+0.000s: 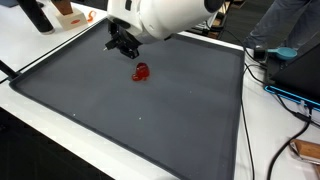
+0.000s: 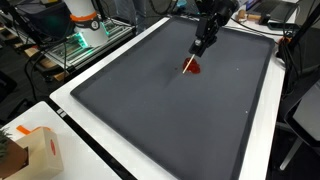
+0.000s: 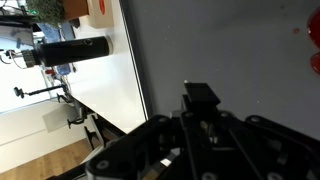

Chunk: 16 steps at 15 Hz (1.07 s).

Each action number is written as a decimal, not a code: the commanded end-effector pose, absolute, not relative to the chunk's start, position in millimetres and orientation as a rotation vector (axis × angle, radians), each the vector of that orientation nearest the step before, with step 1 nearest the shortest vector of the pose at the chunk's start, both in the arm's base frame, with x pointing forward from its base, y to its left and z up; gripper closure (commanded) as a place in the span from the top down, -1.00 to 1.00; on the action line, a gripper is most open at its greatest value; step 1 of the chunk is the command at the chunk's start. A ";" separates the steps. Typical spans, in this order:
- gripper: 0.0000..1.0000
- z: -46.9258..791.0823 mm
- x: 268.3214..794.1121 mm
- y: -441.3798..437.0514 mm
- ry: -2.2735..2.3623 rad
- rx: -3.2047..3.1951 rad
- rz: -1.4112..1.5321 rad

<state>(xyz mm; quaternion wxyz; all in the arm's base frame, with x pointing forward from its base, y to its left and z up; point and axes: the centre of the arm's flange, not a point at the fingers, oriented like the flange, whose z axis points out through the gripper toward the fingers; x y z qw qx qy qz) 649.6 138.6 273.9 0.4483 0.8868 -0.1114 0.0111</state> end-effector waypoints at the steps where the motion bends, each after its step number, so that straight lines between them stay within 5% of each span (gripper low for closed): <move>1: -0.94 302.3 640.7 126.3 -0.210 2.317 0.030; 16: -0.94 401.5 610.8 89.6 0.036 2.914 -0.064</move>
